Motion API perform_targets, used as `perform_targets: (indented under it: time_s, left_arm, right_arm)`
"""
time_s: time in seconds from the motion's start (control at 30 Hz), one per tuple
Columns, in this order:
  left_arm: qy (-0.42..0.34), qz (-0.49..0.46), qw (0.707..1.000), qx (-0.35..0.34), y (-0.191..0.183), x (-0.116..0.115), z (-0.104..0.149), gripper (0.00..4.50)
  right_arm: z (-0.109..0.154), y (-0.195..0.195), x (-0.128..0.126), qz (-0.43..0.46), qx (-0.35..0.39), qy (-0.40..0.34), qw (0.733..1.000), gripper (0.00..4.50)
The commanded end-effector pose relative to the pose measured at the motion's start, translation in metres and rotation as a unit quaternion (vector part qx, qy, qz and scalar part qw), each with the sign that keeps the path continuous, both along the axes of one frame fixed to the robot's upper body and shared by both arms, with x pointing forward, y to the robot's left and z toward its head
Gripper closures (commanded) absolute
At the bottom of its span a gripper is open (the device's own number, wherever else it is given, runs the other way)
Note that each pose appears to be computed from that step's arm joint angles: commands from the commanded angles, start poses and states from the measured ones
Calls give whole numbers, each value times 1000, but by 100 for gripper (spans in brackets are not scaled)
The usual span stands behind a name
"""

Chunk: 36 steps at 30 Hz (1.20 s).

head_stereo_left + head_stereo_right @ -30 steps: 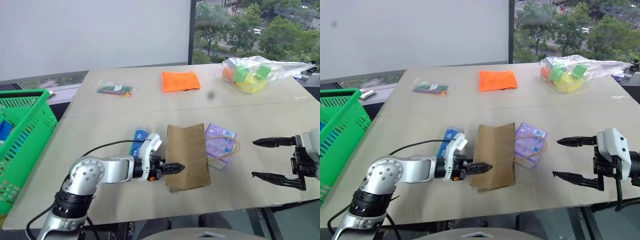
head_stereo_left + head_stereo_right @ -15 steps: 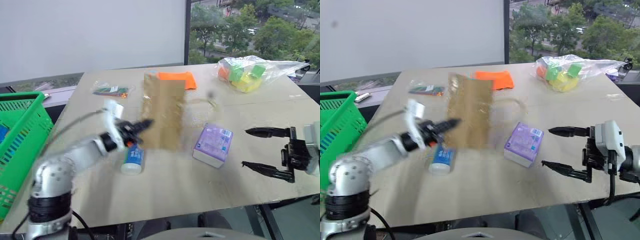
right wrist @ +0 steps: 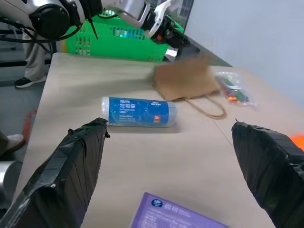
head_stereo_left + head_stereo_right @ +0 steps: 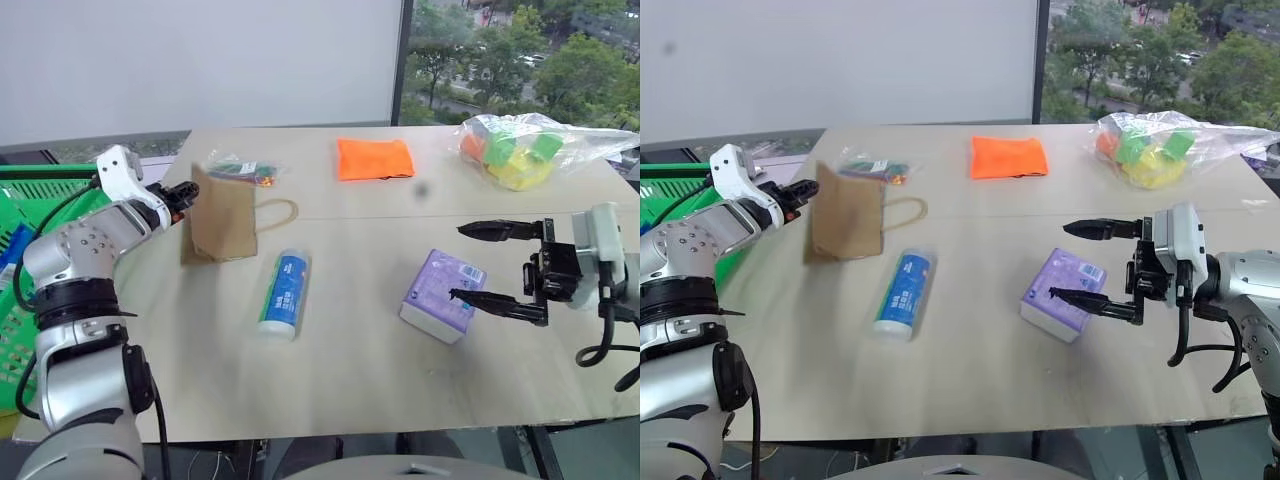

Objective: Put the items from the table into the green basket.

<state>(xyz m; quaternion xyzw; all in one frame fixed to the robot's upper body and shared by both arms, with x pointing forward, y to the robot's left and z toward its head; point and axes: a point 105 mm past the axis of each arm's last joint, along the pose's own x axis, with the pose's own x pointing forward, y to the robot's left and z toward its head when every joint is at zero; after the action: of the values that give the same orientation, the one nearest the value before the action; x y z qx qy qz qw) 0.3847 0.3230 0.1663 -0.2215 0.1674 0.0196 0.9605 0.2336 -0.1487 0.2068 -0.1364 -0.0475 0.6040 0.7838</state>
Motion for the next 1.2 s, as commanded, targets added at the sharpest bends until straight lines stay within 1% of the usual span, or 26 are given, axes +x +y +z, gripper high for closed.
perform_targets:
  time_s: [0.03,0.1,0.13,0.2,0.23,0.27,0.37,0.43,0.5,0.57,0.6,0.63,0.67,0.73,0.8,0.9,0.97,1.0,1.03,1.13,1.2]
  left_arm:
    - [-30,-100,994,-24,-27,-25,26,138]
    - [-13,-181,980,-86,-57,-53,22,138]
    - [13,-218,973,-77,-70,-69,12,138]
    - [76,-261,962,-34,-88,-96,-11,138]
    - [99,-259,961,-2,-91,-103,-19,138]
    - [113,-256,960,4,-93,-106,-24,138]
    - [111,-278,954,-34,-108,-107,-27,138]
    - [126,-278,952,-19,-114,-107,-33,138]
    - [139,-272,952,-21,-118,-105,-41,138]
    - [169,-272,947,-8,-125,-106,-55,138]
    - [178,-260,949,-7,-126,-104,-61,138]
    - [200,-244,949,15,-126,-102,-71,138]
    - [215,-226,950,23,-125,-99,-80,138]
    - [244,-223,944,25,-132,-98,-95,138]
    - [268,-211,939,49,-131,-99,-108,138]
    - [293,-198,934,52,-130,-102,-121,214]
    - [291,-208,932,52,-132,-104,-121,276]
    - [285,-212,933,50,-134,-103,-119,292]
    - [276,-218,935,50,-136,-102,-117,295]
    - [230,-218,948,24,-141,-96,-103,295]
    - [181,-212,960,11,-137,-91,-85,295]
  right_arm:
    - [13,1,-5,0,-9,-21,1000,0]
    - [13,-4,-6,-7,-19,-17,1000,0]
    - [12,-8,-6,-12,-28,-14,999,0]
    - [13,-15,-4,-19,-38,-6,999,0]
    - [15,-19,-1,-21,-40,-1,999,0]
    - [18,-21,3,-20,-38,5,999,0]
    - [21,-24,8,-7,-44,15,999,0]
    - [25,-24,9,11,-44,23,999,0]
    - [27,-22,9,28,-42,19,999,0]
    - [26,-21,9,42,-46,20,998,0]
    - [25,-20,10,46,-48,20,998,0]
    - [25,-20,10,49,-46,19,998,0]
    - [24,-19,10,51,-44,18,998,0]
    - [21,-18,9,55,-43,16,997,0]
    - [19,-18,8,57,-43,16,997,0]
    - [17,-19,5,59,-42,14,997,0]
    - [15,-19,3,59,-41,14,997,0]
    - [14,-18,3,59,-40,14,997,0]
    - [13,-18,3,58,-39,15,997,0]
    - [12,-17,4,60,-36,16,997,0]
    - [13,-15,5,63,-32,14,997,0]
